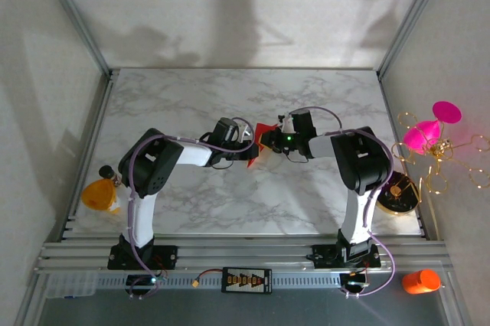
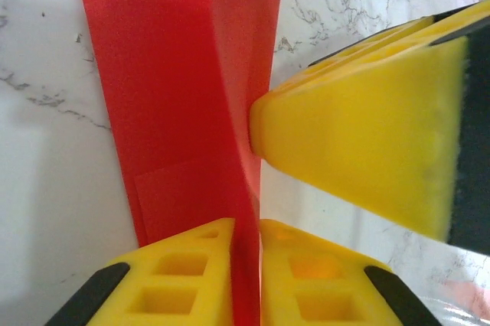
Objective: Fold a paper plane with a square sheet of paper (pick it up from the middle)
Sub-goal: Fold the wing for the fifth time at the center of the table.
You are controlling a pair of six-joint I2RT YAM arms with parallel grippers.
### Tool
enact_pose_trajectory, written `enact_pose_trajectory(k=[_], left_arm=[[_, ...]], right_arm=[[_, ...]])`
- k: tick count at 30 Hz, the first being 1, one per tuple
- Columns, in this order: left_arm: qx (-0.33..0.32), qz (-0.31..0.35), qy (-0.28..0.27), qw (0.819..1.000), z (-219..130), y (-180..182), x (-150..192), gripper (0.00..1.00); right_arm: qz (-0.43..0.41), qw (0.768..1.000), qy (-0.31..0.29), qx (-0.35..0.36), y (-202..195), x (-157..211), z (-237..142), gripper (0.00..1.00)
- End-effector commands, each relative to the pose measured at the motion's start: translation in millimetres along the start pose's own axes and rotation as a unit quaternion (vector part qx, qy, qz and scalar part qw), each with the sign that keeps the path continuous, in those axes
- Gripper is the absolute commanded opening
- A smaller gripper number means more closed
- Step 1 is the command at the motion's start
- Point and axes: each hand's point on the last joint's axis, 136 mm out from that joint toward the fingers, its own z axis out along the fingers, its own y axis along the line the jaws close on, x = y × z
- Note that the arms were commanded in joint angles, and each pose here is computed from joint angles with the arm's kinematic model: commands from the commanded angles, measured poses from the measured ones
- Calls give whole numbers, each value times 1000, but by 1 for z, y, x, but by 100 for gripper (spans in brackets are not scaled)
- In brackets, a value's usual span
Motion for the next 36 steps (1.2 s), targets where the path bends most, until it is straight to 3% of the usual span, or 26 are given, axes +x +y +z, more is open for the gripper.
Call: enact_pose_trajectory(k=[1,18,36], left_arm=[[-74,-58,70,993,7,54,50,15],[-77,-95,88,989,8,58,50,8],[-88,-135,115,980,10,64,58,6]], right_arm=[[-17,1000,9,-11,6,0,5,20],[-35,999,-37,-1,16,-12,-16,20],[-45,999,-9,27,5,-14,1,18]])
